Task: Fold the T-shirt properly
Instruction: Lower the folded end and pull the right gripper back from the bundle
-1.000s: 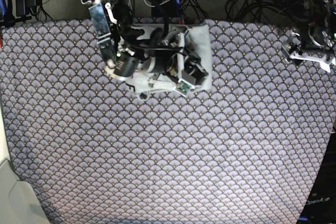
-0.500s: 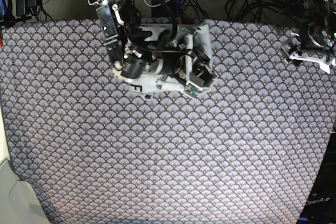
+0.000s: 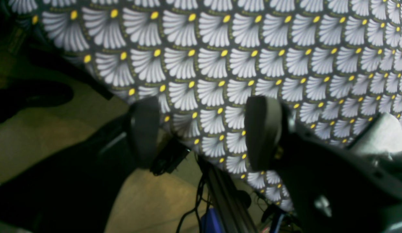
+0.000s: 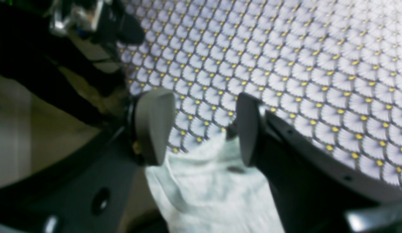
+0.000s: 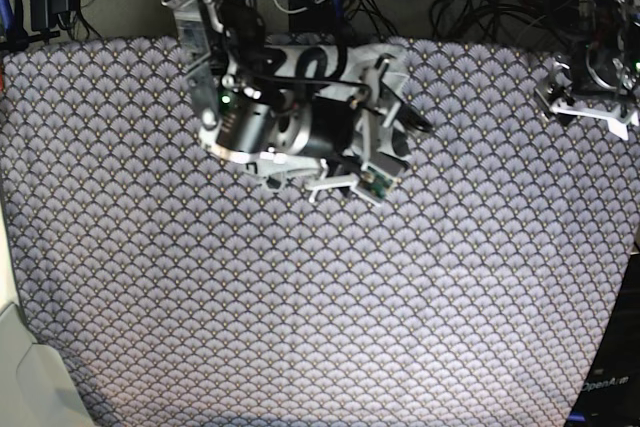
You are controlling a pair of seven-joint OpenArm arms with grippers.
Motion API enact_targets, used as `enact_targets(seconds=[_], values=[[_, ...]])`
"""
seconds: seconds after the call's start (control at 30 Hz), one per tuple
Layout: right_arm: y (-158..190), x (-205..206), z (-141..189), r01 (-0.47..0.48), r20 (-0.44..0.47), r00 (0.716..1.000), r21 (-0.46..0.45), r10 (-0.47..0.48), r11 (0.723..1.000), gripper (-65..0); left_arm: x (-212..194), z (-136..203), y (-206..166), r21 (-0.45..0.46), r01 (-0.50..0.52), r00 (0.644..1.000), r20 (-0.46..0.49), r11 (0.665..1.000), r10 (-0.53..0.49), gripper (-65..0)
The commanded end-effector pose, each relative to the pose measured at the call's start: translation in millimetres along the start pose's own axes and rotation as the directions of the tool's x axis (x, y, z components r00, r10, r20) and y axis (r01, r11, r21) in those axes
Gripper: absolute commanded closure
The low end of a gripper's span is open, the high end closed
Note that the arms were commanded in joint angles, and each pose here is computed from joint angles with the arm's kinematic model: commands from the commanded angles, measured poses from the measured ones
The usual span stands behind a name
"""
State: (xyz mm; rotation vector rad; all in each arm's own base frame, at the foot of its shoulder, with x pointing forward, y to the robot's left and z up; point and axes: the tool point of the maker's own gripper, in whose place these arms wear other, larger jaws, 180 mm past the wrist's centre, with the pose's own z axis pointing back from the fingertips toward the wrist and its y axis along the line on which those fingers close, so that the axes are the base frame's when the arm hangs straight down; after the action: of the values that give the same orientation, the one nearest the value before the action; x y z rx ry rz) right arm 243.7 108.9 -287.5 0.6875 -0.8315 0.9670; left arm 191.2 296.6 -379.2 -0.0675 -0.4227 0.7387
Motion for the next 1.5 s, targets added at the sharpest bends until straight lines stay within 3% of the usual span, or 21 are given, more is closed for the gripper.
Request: enact_targets(seconds=[0.0, 0.13, 0.23, 0.37, 0.53, 0.7, 0.87, 1.3, 1.47], values=[[-7.3, -1.4, 6.3, -0.023, -0.003, 1.000, -0.018, 0.023, 1.000, -35.2, 11.0, 5.5, -2.2, -0.006, 0.009, 0.999, 0.033, 1.000, -0.009, -39.7], [-27.1, -38.7, 24.0, -0.054, -0.110, 0.993, -0.058, 0.047, 0.997, -35.0, 5.5, 4.6, -2.8, -0.008, 0.013, 1.000, 0.020, 1.000, -0.012, -39.5], [-52.4, -57.4, 43.9, -0.042, -0.153, 0.988, -0.127, 0.022, 0.991, -33.4, -13.5, 6.0, -23.6, -0.056, 0.048, 0.999, -0.004, 0.997, -0.049, -39.3], [-66.2, -58.7, 54.4, -0.020, -0.146, 0.989, -0.175, -0.006, 0.984, -20.4, -31.9, 5.4, -40.5, -0.094, 0.080, 0.996, -0.035, 0.992, -0.084, -39.3], [-38.5, -37.2, 27.3, 0.006, -0.083, 0.996, -0.097, -0.014, 0.995, 0.0, -35.6, 3.8, -40.6, -0.096, 0.070, 0.996, -0.044, 0.993, -0.074, -39.3], [-16.3, -38.6, -3.9, 0.053, -0.093, 0.994, -0.004, -0.053, 0.999, 0.0, -43.4, 4.4, -31.3, -0.074, 0.071, 0.995, -0.062, 0.995, -0.076, -39.3], [-18.5, -44.5, -24.5, 0.056, -0.130, 0.990, 0.044, -0.050, 0.997, 0.0, -47.2, 4.0, -26.4, -0.063, 0.070, 0.995, -0.070, 0.996, -0.075, -39.3], [-58.5, -48.3, -51.1, 0.112, -0.144, 0.984, 0.045, -0.105, 0.993, 0.0, -50.2, 4.2, -27.8, -0.068, 0.070, 0.994, -0.078, 0.995, -0.075, -39.3], [-80.2, -29.3, -51.9, 0.079, -0.131, 0.989, 0.023, -0.076, 0.997, 0.0, -56.5, 4.1, -26.6, -0.068, 0.072, 0.992, -0.094, 0.995, -0.079, -39.3]])
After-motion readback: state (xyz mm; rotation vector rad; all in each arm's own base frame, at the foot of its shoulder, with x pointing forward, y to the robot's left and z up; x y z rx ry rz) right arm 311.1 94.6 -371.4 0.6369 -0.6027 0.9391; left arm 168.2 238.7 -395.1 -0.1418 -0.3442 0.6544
